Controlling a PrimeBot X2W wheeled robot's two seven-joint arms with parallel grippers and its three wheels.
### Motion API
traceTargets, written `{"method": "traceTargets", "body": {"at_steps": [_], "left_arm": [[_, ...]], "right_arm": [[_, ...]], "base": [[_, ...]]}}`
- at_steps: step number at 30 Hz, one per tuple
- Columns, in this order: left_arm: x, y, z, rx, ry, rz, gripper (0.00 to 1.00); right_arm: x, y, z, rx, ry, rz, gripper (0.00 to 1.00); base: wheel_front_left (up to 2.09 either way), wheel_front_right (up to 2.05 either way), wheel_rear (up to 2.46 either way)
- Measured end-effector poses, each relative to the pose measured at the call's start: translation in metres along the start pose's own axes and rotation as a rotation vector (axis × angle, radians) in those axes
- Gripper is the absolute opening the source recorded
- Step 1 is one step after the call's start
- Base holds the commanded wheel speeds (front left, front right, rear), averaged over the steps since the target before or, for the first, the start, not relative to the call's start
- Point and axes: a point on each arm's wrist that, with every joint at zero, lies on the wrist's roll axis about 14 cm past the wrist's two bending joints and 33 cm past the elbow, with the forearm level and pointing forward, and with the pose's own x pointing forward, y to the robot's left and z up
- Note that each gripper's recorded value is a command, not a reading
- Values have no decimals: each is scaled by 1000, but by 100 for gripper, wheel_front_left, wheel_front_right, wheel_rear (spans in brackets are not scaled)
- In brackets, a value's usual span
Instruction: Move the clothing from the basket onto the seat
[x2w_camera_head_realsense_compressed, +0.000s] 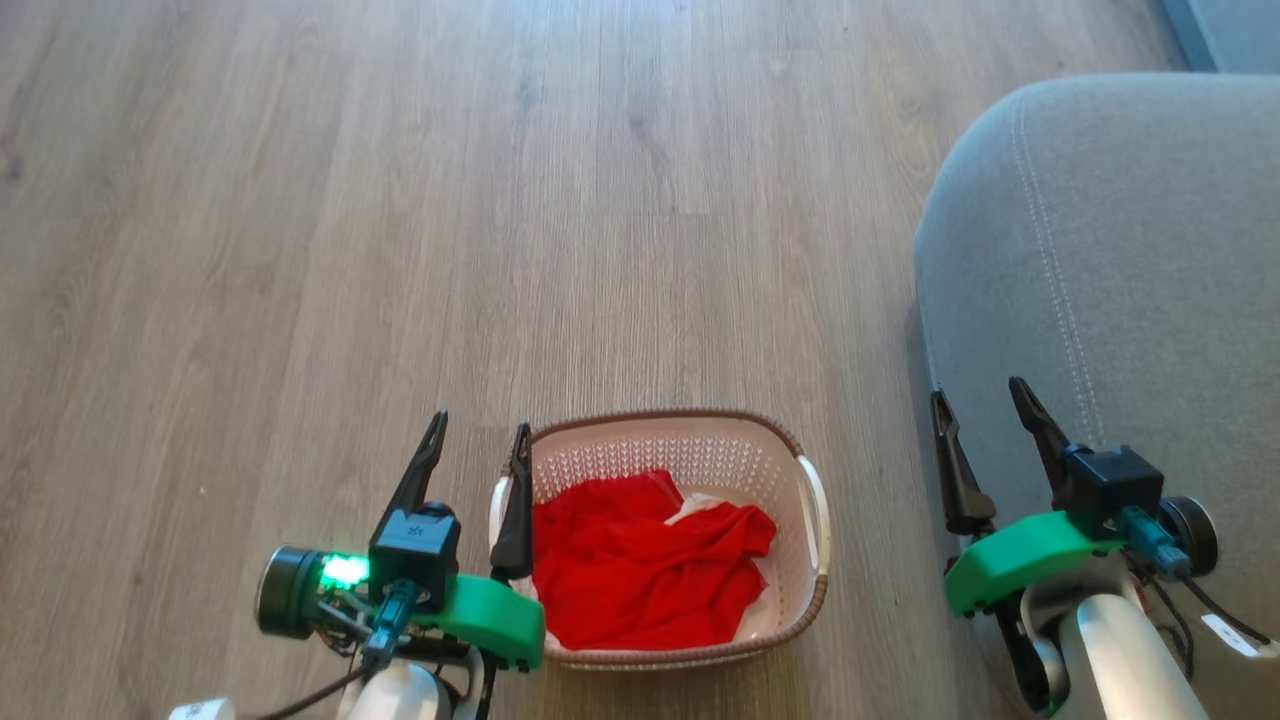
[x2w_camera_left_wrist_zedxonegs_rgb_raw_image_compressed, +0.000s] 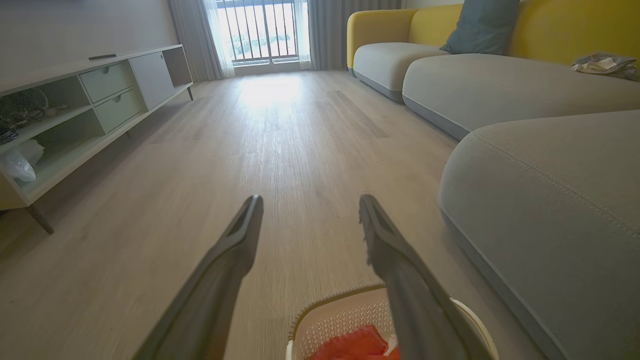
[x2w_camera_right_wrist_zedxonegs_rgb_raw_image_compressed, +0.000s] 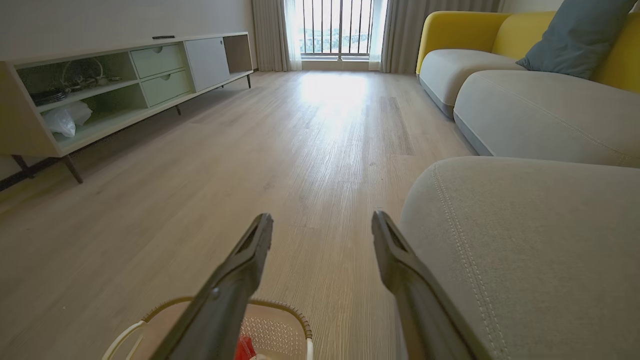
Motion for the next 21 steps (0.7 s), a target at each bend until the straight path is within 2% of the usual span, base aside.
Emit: {"method": "traceTargets", "body": {"at_steps": [11, 21], "left_arm": [[21, -31, -44, -6, 121, -129, 100], [52, -75, -124, 21, 302, -327, 100]], "right_arm": [[5, -22, -49, -22, 144, -52, 100], [19, -57, -100, -47, 266, -131, 100]], "base": [[0, 0, 0], [0, 0, 0]]}}
